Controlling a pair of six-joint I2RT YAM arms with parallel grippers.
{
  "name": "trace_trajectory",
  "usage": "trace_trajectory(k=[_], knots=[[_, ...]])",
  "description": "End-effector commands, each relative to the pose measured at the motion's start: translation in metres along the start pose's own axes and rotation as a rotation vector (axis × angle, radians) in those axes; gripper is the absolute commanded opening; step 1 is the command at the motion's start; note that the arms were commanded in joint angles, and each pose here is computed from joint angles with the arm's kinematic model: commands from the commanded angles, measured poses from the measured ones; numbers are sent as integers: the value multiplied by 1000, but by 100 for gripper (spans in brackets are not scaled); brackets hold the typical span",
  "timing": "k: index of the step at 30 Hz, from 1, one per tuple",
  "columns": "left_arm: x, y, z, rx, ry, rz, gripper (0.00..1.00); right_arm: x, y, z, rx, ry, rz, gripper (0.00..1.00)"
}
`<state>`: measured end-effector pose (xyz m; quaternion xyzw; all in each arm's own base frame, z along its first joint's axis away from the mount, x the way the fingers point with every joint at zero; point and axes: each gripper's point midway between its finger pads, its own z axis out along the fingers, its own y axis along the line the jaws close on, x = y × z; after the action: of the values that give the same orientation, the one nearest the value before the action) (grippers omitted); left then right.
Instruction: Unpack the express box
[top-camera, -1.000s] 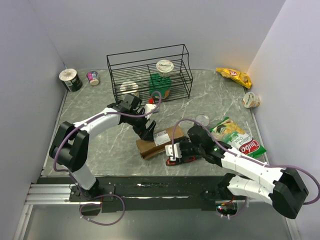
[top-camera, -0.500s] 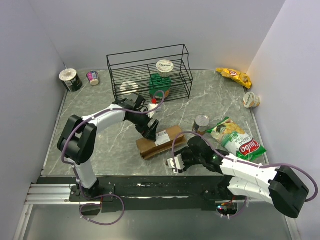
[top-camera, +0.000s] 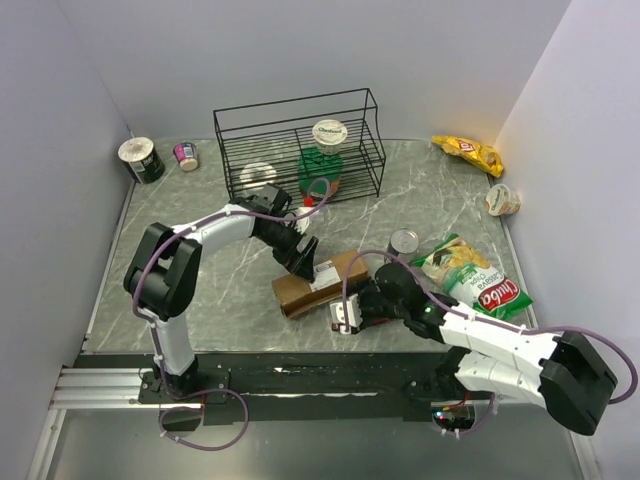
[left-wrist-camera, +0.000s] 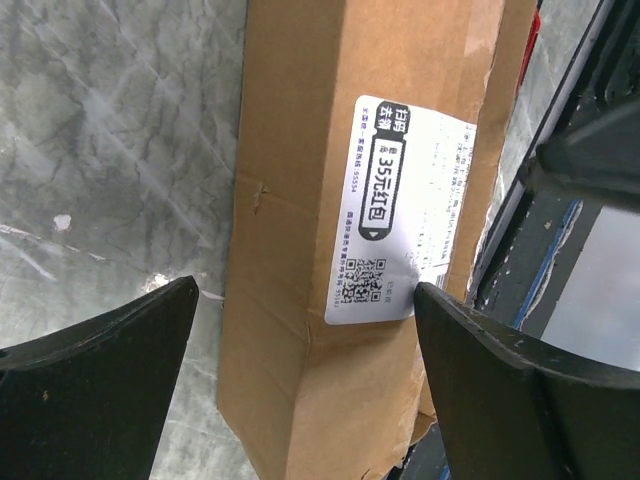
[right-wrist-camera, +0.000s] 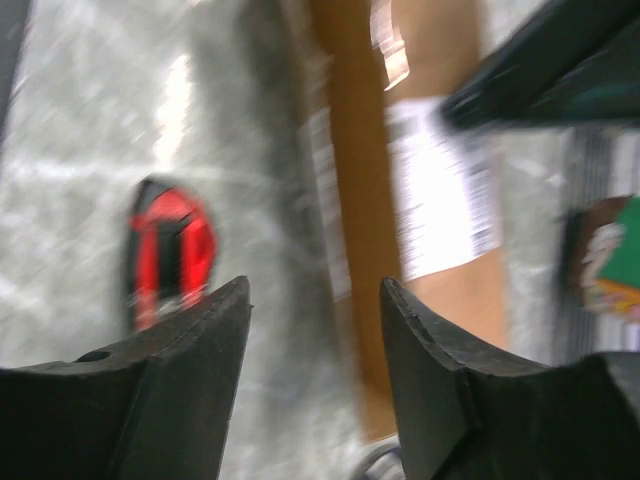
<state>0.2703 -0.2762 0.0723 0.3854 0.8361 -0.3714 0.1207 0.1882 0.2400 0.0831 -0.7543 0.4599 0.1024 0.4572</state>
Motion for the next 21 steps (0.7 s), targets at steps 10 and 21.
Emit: trace_trajectory(k=[10,21], knots=[[-9,-3,-3,19,-20,26,95,9,4,20,-48,24,-28,61],[-24,7,-18,75,-64,-30,91,24,35,15,-102,55,-25,50]])
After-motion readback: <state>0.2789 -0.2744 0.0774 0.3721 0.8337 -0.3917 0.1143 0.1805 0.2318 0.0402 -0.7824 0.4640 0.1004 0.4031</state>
